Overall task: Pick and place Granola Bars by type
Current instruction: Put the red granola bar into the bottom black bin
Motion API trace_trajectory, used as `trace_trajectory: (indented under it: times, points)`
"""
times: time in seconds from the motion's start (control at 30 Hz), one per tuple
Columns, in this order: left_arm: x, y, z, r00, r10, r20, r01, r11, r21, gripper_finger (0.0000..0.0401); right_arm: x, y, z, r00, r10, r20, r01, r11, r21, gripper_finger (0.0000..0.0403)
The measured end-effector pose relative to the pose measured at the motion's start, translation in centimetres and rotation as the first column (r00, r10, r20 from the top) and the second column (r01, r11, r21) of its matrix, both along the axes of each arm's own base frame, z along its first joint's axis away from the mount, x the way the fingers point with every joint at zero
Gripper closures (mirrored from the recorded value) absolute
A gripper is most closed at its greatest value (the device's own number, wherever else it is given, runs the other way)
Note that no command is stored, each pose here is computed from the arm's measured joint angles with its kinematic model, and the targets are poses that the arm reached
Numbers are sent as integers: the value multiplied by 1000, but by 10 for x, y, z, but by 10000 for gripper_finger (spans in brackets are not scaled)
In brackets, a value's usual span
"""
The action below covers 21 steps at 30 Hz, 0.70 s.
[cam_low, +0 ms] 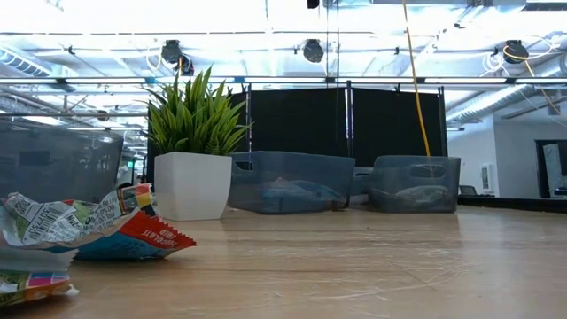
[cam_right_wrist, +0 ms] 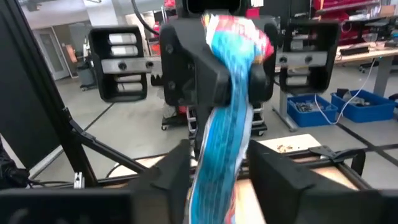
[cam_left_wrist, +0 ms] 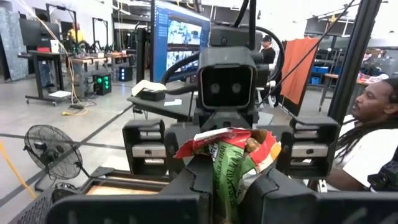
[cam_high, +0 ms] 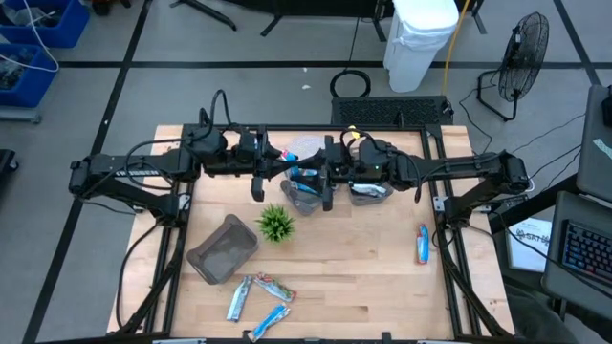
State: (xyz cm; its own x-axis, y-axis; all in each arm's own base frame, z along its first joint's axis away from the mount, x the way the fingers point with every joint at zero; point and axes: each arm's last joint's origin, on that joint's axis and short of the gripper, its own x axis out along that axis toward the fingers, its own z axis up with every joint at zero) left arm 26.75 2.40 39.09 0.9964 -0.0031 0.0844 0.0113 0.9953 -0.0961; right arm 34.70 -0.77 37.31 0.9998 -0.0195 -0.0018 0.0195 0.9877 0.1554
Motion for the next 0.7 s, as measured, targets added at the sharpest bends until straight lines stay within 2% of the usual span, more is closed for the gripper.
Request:
trace_trajectory:
  times: [0.17,0.33,0.5,0.7]
  points:
    - [0,-3,0,1000,-11,1,11,1000,0,368,-10,-4,6,1000,-11,-18,11,1000,-22,174]
    - [-3,-8,1,1000,-8,-15,8,1000,-7,371,-30,-7,12,994,-23,-108,17,998,-54,126]
    - [-16,-15,3,993,103,-61,-104,995,-10,372,-53,-5,25,992,-17,-127,5,996,-88,107]
    - [-43,-21,7,955,270,-121,-273,962,-7,374,-79,-1,41,995,-7,-97,-2,996,-87,109]
